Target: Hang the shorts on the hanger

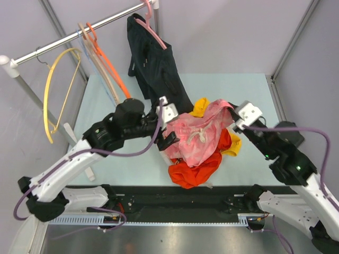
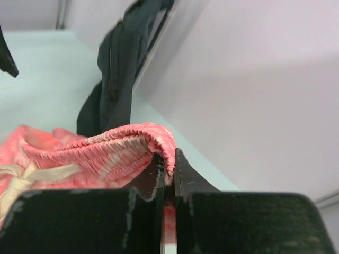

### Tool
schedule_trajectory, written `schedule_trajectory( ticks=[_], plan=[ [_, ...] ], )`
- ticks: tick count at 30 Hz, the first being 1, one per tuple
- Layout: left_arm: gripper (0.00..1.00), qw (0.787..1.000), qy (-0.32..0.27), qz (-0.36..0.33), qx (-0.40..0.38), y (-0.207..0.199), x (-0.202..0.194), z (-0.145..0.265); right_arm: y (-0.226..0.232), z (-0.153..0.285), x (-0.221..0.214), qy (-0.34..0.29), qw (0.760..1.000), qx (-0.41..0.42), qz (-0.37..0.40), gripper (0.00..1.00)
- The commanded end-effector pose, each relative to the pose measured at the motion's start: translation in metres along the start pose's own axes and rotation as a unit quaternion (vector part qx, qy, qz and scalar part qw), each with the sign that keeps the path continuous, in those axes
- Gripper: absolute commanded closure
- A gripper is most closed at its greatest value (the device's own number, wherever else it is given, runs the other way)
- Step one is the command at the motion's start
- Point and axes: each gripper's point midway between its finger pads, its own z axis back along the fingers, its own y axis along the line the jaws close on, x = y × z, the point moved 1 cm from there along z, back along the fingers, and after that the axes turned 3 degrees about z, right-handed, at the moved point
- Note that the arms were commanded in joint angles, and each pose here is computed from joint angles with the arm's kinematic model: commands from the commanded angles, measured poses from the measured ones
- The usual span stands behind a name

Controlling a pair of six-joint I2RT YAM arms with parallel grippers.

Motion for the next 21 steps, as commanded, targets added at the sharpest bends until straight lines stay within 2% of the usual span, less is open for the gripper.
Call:
schedule_trajectory(
  ticks=[1,6,10,17,21],
  plan=[
    [0.00,0.997,0.001,-0.071,-0.042,-0.015,-0.022,0.013,-0.002,0.037,0.034,-0.076,0.996,0.033,0.024,1.00],
    [0.00,0.995,0.026,-0.076,-0.064,-0.019,-0.045,-0.002,0.019,0.058,0.021,-0.065,0.991,0.098,0.058,1.00],
    [0.00,0.989,0.043,-0.034,-0.135,-0.043,-0.060,-0.014,0.043,0.085,0.006,-0.062,0.977,0.170,0.112,1.00],
    [0.00,0.958,0.061,0.027,-0.280,-0.094,-0.088,-0.017,0.045,0.101,-0.007,-0.043,0.973,0.180,0.138,1.00],
    [0.00,0.953,0.075,0.033,-0.291,-0.102,-0.102,-0.025,0.045,0.103,-0.010,-0.036,0.974,0.178,0.137,1.00]
  ],
)
